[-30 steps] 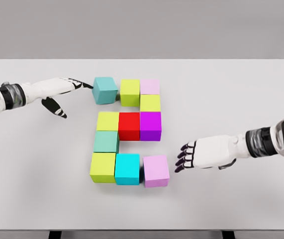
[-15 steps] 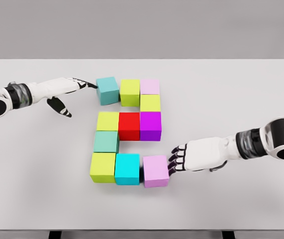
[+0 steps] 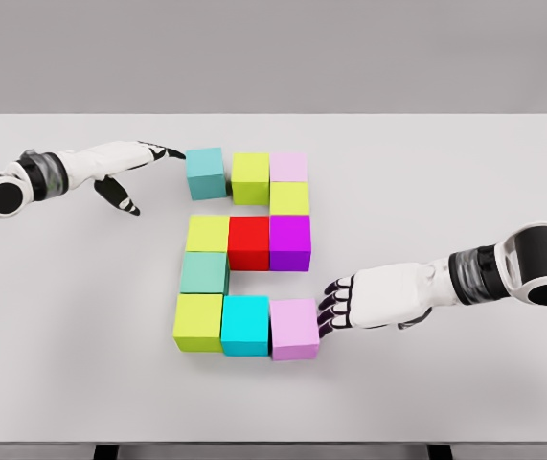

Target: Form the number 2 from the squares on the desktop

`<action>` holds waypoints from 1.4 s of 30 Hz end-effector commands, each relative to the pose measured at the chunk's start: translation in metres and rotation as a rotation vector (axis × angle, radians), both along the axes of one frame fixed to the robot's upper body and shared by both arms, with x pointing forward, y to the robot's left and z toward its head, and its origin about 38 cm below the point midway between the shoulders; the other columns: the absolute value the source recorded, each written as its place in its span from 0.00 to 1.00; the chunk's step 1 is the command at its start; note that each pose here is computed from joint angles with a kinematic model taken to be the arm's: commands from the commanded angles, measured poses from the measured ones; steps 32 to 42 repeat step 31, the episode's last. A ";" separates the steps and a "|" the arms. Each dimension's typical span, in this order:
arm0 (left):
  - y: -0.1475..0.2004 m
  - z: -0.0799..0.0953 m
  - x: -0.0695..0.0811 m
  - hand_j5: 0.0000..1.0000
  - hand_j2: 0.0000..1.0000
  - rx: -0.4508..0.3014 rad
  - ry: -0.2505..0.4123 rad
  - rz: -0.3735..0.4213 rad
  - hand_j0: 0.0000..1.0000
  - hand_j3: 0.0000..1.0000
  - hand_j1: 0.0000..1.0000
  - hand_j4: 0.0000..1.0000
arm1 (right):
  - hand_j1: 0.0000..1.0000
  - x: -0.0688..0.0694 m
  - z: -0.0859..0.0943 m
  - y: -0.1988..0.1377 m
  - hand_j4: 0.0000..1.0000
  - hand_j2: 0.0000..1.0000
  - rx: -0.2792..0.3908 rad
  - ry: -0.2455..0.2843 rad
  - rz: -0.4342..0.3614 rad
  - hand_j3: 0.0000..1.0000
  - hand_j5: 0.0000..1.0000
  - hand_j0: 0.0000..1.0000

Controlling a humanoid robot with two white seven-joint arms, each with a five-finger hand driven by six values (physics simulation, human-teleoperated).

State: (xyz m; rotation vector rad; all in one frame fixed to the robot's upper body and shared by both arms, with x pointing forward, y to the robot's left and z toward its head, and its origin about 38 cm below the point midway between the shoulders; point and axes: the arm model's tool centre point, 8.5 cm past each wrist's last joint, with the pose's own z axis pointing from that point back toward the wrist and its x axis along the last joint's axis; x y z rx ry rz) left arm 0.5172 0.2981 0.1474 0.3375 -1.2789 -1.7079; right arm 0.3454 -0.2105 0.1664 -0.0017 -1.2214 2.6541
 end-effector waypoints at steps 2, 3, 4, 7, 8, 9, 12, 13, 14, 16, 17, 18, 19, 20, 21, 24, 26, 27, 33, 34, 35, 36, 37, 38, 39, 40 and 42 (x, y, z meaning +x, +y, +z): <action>-0.002 0.000 0.001 1.00 1.00 -0.007 0.000 0.003 1.00 1.00 1.00 1.00 | 1.00 0.000 0.001 0.004 1.00 1.00 0.010 0.002 0.003 1.00 1.00 1.00; -0.005 -0.001 0.002 1.00 1.00 -0.009 0.002 -0.002 1.00 1.00 1.00 1.00 | 1.00 0.001 0.001 0.004 1.00 1.00 0.011 0.001 0.004 1.00 1.00 1.00; -0.007 -0.001 0.002 1.00 1.00 -0.010 0.000 -0.005 1.00 1.00 1.00 1.00 | 1.00 0.001 0.001 0.004 1.00 1.00 0.011 0.001 0.004 1.00 1.00 1.00; -0.012 0.000 0.003 1.00 1.00 -0.015 -0.001 -0.013 1.00 1.00 1.00 1.00 | 1.00 0.000 0.001 0.004 1.00 1.00 0.011 0.002 0.005 1.00 1.00 1.00; -0.014 0.001 0.003 1.00 1.00 -0.017 -0.002 -0.016 1.00 1.00 1.00 1.00 | 1.00 0.001 0.001 0.004 1.00 1.00 0.010 0.000 0.004 1.00 1.00 1.00; -0.014 0.001 0.003 1.00 1.00 -0.017 -0.002 -0.016 1.00 1.00 1.00 1.00 | 1.00 0.001 0.001 0.004 1.00 1.00 0.009 0.000 0.004 1.00 1.00 1.00; -0.023 -0.001 0.004 1.00 1.00 0.004 -0.013 -0.041 1.00 1.00 1.00 1.00 | 1.00 0.003 0.004 -0.001 1.00 1.00 -0.001 -0.009 -0.005 1.00 1.00 1.00; -0.023 -0.001 0.004 1.00 1.00 0.007 -0.013 -0.042 1.00 1.00 1.00 1.00 | 1.00 0.003 0.004 -0.002 1.00 1.00 -0.002 -0.009 -0.006 1.00 1.00 1.00; -0.024 -0.002 0.004 1.00 1.00 0.006 -0.012 -0.044 1.00 1.00 1.00 1.00 | 1.00 0.004 0.006 -0.006 1.00 1.00 -0.007 -0.015 -0.014 1.00 1.00 1.00; -0.023 -0.001 0.004 1.00 1.00 0.007 -0.013 -0.042 1.00 1.00 1.00 1.00 | 1.00 0.007 0.011 -0.009 1.00 1.00 -0.008 -0.030 -0.023 1.00 1.00 1.00; -0.023 -0.001 0.004 1.00 1.00 0.007 -0.013 -0.042 1.00 1.00 1.00 1.00 | 1.00 0.012 0.018 -0.017 1.00 1.00 -0.011 -0.050 -0.048 1.00 1.00 1.00; -0.023 0.000 0.005 1.00 1.00 0.006 -0.016 -0.042 1.00 1.00 1.00 1.00 | 1.00 0.025 0.039 -0.038 1.00 1.00 -0.010 -0.106 -0.113 1.00 1.00 1.00; -0.022 0.001 0.005 1.00 1.00 0.007 -0.017 -0.041 1.00 1.00 1.00 1.00 | 1.00 0.032 0.048 -0.046 1.00 1.00 -0.002 -0.129 -0.142 1.00 1.00 1.00; -0.018 0.006 0.007 1.00 1.00 0.004 -0.027 -0.033 1.00 1.00 1.00 1.00 | 1.00 0.040 0.056 -0.057 1.00 1.00 0.002 -0.152 -0.181 1.00 1.00 1.00; -0.014 0.012 0.008 1.00 1.00 -0.004 -0.038 -0.024 1.00 1.00 1.00 1.00 | 1.00 0.042 0.059 -0.061 1.00 1.00 0.004 -0.157 -0.197 1.00 1.00 1.00; 0.020 0.026 0.004 1.00 1.00 0.001 -0.062 0.020 1.00 1.00 1.00 1.00 | 1.00 0.049 0.065 -0.072 1.00 1.00 0.056 -0.124 -0.253 1.00 1.00 1.00; 0.031 0.032 -0.001 1.00 1.00 0.007 -0.070 0.023 1.00 1.00 1.00 1.00 | 1.00 0.057 0.067 -0.084 1.00 1.00 0.102 -0.086 -0.312 1.00 1.00 1.00; 0.035 0.036 -0.005 1.00 1.00 0.010 -0.076 0.012 1.00 1.00 1.00 1.00 | 1.00 0.063 0.076 -0.092 1.00 1.00 0.137 -0.088 -0.346 1.00 1.00 1.00; 0.046 0.038 -0.007 1.00 1.00 0.020 -0.081 0.031 1.00 1.00 1.00 1.00 | 1.00 0.065 0.081 -0.097 1.00 1.00 0.167 -0.083 -0.368 1.00 1.00 1.00; 0.046 0.038 -0.007 1.00 1.00 0.020 -0.081 0.031 1.00 1.00 1.00 1.00 | 1.00 0.065 0.081 -0.097 1.00 1.00 0.167 -0.083 -0.368 1.00 1.00 1.00; 0.046 0.038 -0.007 1.00 1.00 0.020 -0.081 0.031 1.00 1.00 1.00 1.00 | 1.00 0.065 0.081 -0.097 1.00 1.00 0.167 -0.083 -0.368 1.00 1.00 1.00; 0.046 0.038 -0.007 1.00 1.00 0.020 -0.081 0.031 1.00 1.00 1.00 1.00 | 1.00 0.065 0.081 -0.097 1.00 1.00 0.167 -0.083 -0.368 1.00 1.00 1.00; 0.046 0.038 -0.007 1.00 1.00 0.020 -0.081 0.031 1.00 1.00 1.00 1.00 | 1.00 0.065 0.081 -0.097 1.00 1.00 0.167 -0.083 -0.368 1.00 1.00 1.00; 0.046 0.038 -0.007 1.00 1.00 0.020 -0.081 0.031 1.00 1.00 1.00 1.00 | 1.00 0.065 0.081 -0.097 1.00 1.00 0.167 -0.083 -0.368 1.00 1.00 1.00; 0.046 0.038 -0.007 1.00 1.00 0.020 -0.081 0.031 1.00 1.00 1.00 1.00 | 1.00 0.065 0.081 -0.097 1.00 1.00 0.167 -0.083 -0.368 1.00 1.00 1.00; 0.046 0.038 -0.007 1.00 1.00 0.020 -0.081 0.031 1.00 1.00 1.00 1.00 | 1.00 0.065 0.081 -0.097 1.00 1.00 0.167 -0.083 -0.368 1.00 1.00 1.00; 0.046 0.038 -0.007 1.00 1.00 0.020 -0.081 0.031 1.00 1.00 1.00 1.00 | 1.00 0.065 0.081 -0.097 1.00 1.00 0.167 -0.083 -0.368 1.00 1.00 1.00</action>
